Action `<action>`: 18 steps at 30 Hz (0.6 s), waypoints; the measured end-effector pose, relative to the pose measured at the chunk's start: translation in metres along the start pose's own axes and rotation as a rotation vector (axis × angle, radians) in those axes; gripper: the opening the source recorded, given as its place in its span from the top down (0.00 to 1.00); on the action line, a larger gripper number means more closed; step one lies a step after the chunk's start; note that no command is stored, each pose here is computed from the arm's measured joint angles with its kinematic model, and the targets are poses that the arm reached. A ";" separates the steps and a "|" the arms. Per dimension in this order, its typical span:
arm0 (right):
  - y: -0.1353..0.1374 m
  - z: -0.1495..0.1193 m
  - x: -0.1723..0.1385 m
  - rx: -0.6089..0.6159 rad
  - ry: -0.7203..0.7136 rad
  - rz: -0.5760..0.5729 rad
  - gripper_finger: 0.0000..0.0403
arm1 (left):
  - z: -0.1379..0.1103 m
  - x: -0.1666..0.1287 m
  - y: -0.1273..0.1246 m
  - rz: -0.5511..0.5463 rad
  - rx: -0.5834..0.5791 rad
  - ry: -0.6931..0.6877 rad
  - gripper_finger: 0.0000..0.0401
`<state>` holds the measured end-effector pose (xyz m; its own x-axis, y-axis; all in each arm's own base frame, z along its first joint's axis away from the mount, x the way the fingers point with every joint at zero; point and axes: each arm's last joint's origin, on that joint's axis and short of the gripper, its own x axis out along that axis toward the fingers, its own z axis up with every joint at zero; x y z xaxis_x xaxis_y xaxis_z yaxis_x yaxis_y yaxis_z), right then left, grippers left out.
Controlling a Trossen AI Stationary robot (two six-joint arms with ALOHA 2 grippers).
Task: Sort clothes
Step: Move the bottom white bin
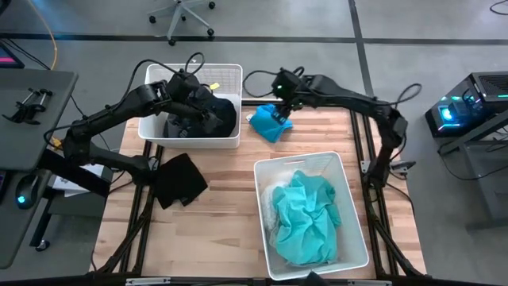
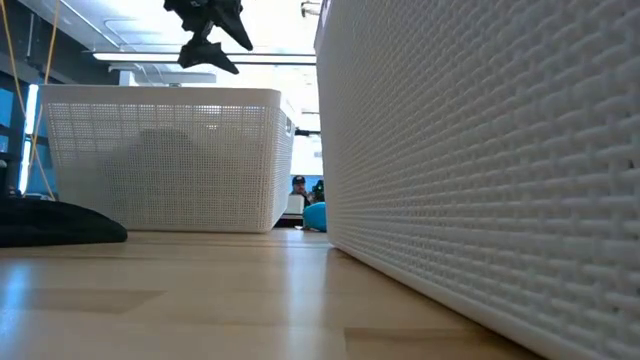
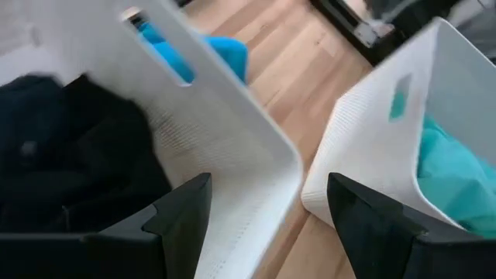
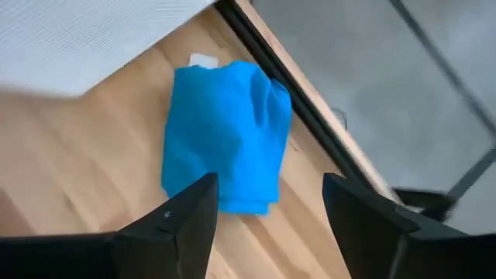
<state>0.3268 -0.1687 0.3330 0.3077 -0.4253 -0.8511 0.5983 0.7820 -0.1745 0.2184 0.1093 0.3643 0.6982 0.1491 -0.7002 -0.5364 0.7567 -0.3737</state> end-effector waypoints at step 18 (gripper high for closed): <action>-0.002 -0.128 -0.115 -0.385 0.046 0.475 0.48 | -0.004 0.004 -0.043 -0.090 0.206 -0.103 0.46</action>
<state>0.1953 -0.0633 0.3673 0.4379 0.0232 -0.8987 0.0905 0.9934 0.0697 0.2426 0.0744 0.3747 0.7889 0.1312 -0.6004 -0.3690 0.8823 -0.2921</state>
